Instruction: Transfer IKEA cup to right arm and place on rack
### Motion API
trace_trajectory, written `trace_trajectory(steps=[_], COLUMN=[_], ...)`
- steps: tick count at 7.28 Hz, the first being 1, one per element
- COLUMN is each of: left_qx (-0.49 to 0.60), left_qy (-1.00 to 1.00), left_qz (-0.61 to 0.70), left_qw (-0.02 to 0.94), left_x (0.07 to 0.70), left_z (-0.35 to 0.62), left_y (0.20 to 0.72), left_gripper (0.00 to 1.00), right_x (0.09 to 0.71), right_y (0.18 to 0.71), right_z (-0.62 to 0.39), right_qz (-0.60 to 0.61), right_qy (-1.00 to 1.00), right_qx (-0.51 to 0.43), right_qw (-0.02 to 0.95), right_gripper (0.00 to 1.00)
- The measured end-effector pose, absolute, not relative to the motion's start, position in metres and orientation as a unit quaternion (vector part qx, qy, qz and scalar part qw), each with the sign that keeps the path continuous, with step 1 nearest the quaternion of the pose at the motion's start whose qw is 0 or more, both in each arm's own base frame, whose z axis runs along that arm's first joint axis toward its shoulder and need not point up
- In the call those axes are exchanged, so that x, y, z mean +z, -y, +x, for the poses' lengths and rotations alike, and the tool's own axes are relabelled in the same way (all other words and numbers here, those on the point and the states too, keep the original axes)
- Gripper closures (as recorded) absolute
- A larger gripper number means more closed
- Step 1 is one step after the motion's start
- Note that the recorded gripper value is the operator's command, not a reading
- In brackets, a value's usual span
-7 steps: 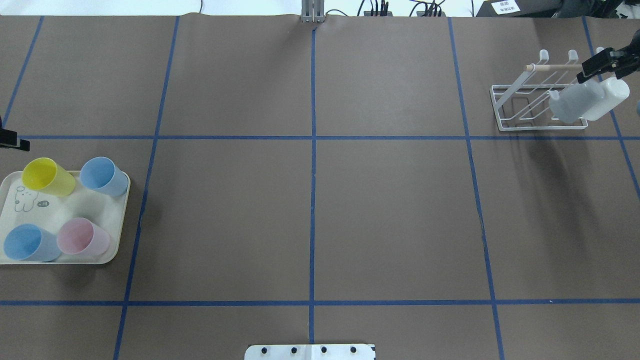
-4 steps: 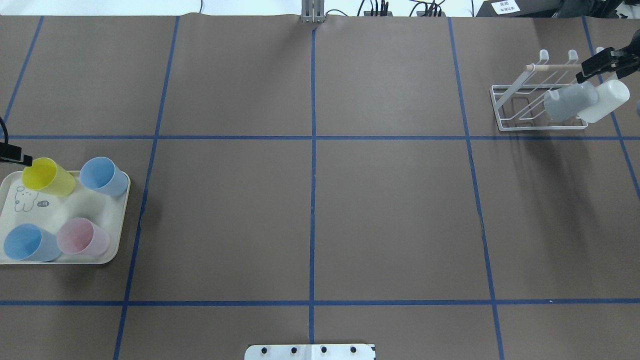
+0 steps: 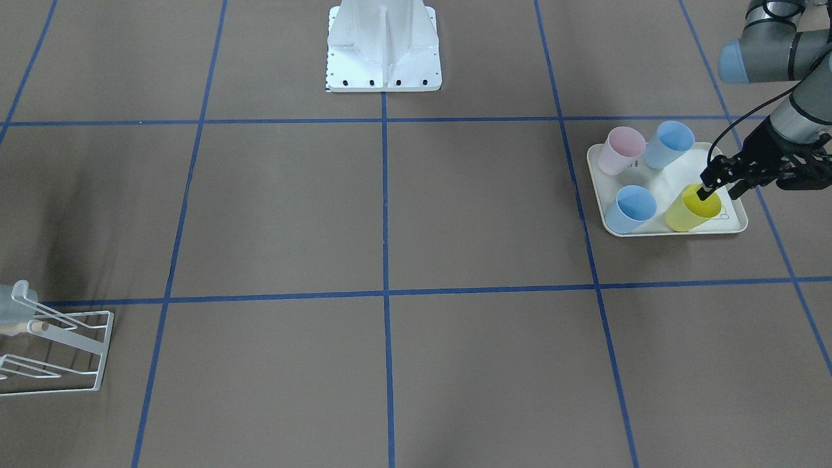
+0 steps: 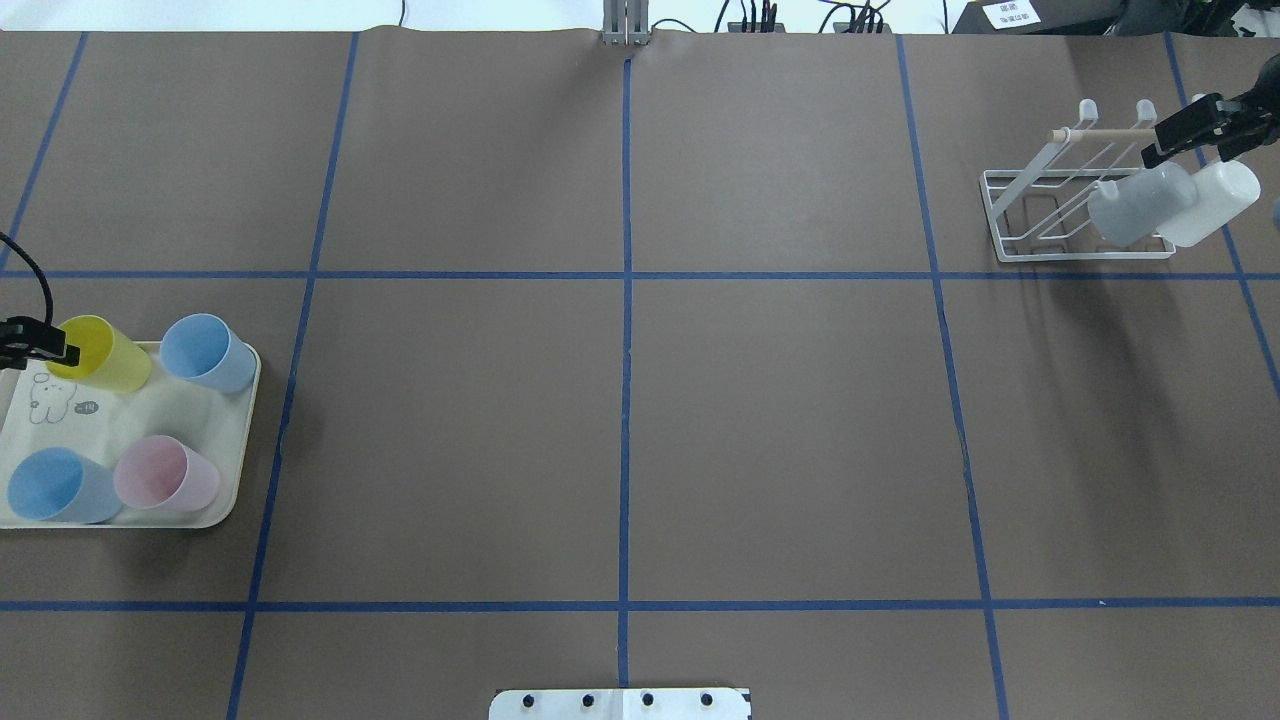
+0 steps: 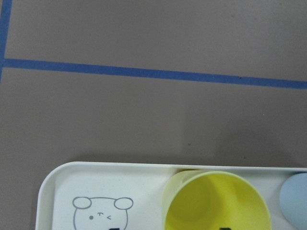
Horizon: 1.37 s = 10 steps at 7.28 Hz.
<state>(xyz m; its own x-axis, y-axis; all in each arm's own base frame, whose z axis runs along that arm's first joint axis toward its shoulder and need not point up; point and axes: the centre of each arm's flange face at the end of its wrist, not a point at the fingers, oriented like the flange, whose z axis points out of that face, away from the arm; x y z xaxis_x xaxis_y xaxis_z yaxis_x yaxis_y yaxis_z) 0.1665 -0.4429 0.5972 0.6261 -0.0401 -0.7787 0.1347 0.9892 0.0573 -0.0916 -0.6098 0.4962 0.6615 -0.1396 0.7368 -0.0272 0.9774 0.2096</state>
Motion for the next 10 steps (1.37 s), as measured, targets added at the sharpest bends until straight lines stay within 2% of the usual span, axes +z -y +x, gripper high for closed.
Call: trace_trajectory(steps=[1, 2, 6, 10], left_qx=[-0.047, -0.046, -0.038, -0.071], left_qy=[-0.429, -0.429, -0.451, -0.524], left_qz=[0.052, 0.05, 0.063, 0.076], left_qw=[0.901, 0.901, 0.889, 0.845], left_x=[0.6, 0.601, 0.57, 0.469], left_z=[0.169, 0.172, 0.167, 0.137], left_y=[0.443, 0.442, 0.443, 0.44], left_gripper=[0.85, 1.0, 1.0, 1.0], right_x=[0.494, 0.489, 0.409, 0.294], right_y=[0.61, 0.61, 0.586, 0.499], right_z=[-0.092, -0.089, -0.03, -0.031], right_qz=[0.101, 0.103, 0.153, 0.134], right_qy=[0.414, 0.42, 0.476, 0.549], right_qx=[-0.032, -0.032, 0.0, 0.101], right_qw=[0.904, 0.901, 0.866, 0.819], right_gripper=[0.01, 0.01, 0.01, 0.02])
